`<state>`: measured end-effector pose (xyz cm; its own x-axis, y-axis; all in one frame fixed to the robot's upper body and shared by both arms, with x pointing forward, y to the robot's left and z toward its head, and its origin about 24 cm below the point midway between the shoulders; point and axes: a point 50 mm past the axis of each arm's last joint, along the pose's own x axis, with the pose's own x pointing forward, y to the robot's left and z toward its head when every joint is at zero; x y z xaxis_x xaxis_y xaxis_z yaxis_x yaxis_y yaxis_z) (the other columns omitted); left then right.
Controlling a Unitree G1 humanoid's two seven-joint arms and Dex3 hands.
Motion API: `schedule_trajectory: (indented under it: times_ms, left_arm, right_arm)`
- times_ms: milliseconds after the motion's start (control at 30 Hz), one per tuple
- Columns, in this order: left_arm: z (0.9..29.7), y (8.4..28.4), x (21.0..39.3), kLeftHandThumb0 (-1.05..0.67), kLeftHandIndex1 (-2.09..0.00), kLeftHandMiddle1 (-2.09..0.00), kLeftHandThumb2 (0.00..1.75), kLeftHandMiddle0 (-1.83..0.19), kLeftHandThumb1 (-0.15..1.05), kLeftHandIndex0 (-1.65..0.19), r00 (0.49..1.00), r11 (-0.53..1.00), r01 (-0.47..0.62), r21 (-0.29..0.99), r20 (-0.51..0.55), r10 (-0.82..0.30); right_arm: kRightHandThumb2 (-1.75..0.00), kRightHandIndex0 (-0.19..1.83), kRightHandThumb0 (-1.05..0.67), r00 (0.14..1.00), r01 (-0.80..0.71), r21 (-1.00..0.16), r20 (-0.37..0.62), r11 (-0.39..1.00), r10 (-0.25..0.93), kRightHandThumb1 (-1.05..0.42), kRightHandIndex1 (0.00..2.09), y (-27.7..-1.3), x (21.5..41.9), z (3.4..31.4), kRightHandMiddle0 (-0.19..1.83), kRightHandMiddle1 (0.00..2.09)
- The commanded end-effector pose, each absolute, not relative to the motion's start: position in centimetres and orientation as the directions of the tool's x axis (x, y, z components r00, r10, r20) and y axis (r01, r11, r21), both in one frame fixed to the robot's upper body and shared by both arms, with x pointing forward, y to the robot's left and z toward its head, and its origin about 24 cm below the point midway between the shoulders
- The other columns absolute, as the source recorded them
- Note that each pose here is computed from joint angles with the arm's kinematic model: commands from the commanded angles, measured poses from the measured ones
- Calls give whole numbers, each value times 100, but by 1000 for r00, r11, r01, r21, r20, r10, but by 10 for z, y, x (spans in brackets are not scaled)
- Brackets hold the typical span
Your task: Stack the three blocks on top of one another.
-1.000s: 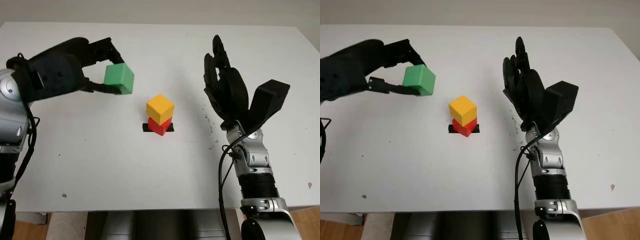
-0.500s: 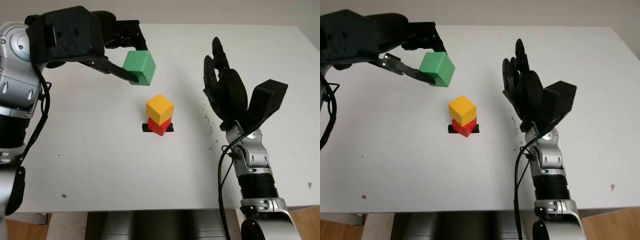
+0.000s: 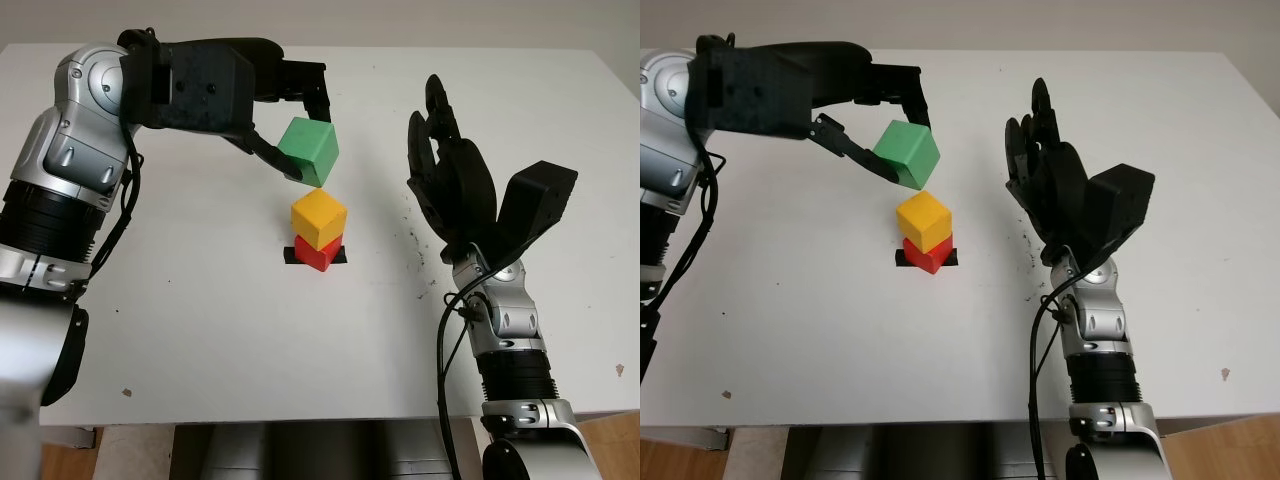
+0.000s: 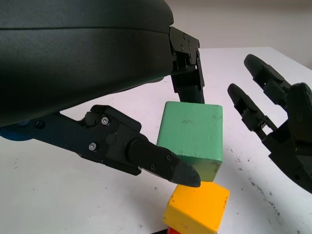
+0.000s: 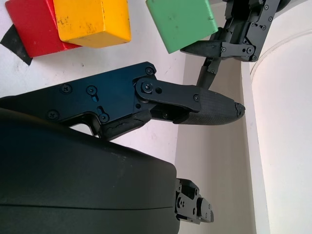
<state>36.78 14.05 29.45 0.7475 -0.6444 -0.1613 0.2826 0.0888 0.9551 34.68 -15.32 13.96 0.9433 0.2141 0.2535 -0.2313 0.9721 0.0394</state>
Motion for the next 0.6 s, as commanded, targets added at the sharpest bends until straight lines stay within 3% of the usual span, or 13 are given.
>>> schedule_trajectory:
  times_ms: [0,233,567]
  left_arm:
    - [308,134,367,-50,-161,-5,9,-14,105,-26,741,69,235,969,-133,-658]
    - [301,129,368,-44,-162,-5,7,-13,105,-25,717,50,269,962,-166,-677]
    - [296,128,371,-50,-165,-6,10,-15,105,-27,688,-11,305,952,-229,-689]
  right_arm:
    - [-58,-19,-67,937,-231,30,275,972,214,-105,0,-156,344,143,-19,0]
    - [-58,-19,-67,938,-229,28,274,973,213,-105,0,-155,344,143,-19,0]
    - [-59,-19,-66,939,-225,23,273,974,210,-105,0,-155,344,144,-19,0]
